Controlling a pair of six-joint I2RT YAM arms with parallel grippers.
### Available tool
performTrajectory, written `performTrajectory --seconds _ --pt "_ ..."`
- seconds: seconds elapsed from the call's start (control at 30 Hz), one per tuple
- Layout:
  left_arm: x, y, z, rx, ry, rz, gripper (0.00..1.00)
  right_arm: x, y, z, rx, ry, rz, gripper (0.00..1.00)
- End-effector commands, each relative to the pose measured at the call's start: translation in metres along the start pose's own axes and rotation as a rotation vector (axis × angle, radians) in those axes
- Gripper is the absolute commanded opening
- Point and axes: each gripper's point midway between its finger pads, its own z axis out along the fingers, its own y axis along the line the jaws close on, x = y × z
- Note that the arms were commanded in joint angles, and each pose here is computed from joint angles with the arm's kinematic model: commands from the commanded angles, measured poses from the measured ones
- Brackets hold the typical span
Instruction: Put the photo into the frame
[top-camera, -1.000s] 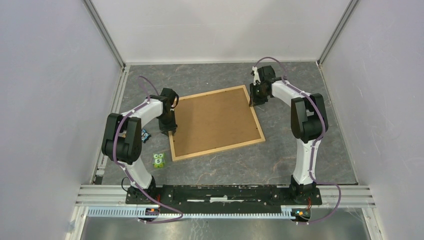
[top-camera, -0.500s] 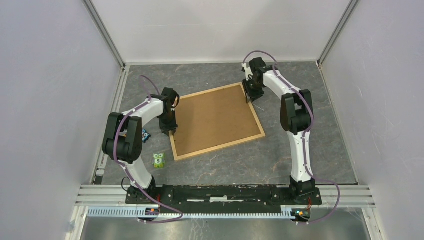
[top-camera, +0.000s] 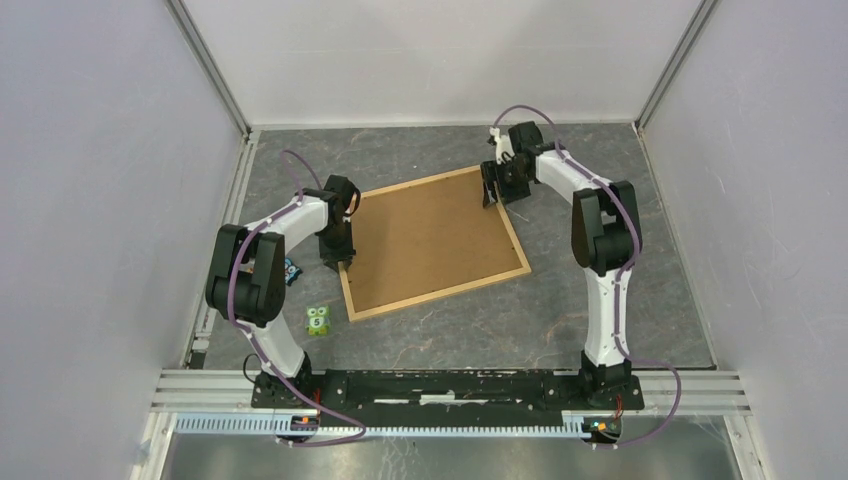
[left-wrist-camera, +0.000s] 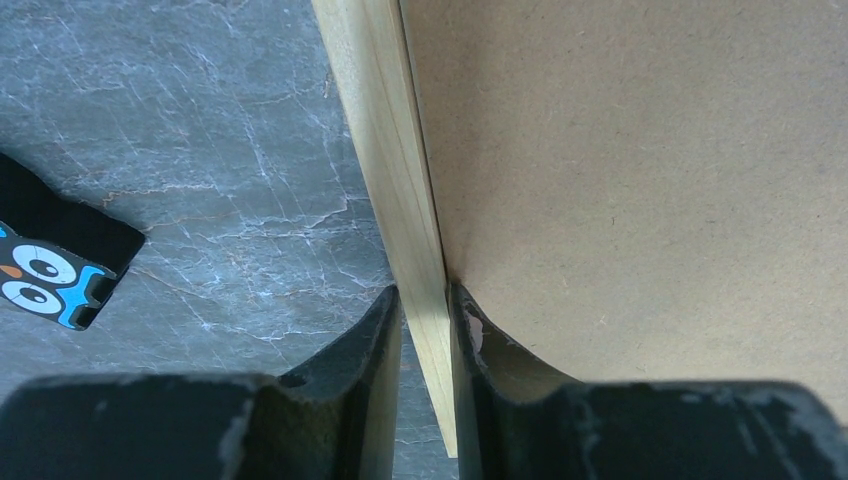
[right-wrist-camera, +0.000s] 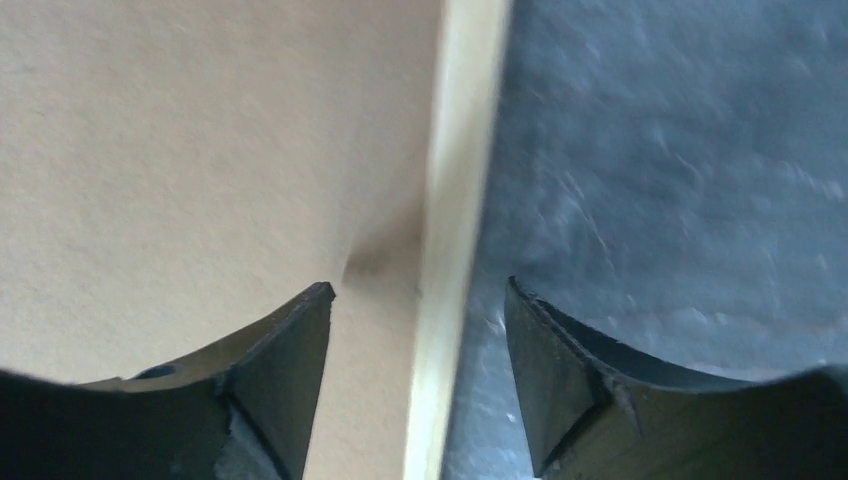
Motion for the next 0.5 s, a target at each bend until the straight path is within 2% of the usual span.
performTrajectory --seconds 0.0,0.07,0.23,0.47 --pt "0.011 0.0 0.015 -0.021 0.036 0.07 0.29 -0.021 -0.017 -0.034 0.023 -0.173 0.096 0.64" --pt "0.012 0.0 0.014 -0.017 0.037 0.072 0.3 -0.021 -0.02 -0.041 0.025 -0.197 0.109 0.54" --pt "0.012 -0.001 0.014 -0.016 0.034 0.074 0.3 -0.016 -0.021 -0.037 -0.008 -0.183 0.132 0.43" --pt "0.012 -0.004 0.014 -0.008 0.037 0.077 0.3 -0.013 -0.018 -0.023 -0.042 -0.167 0.123 0.42"
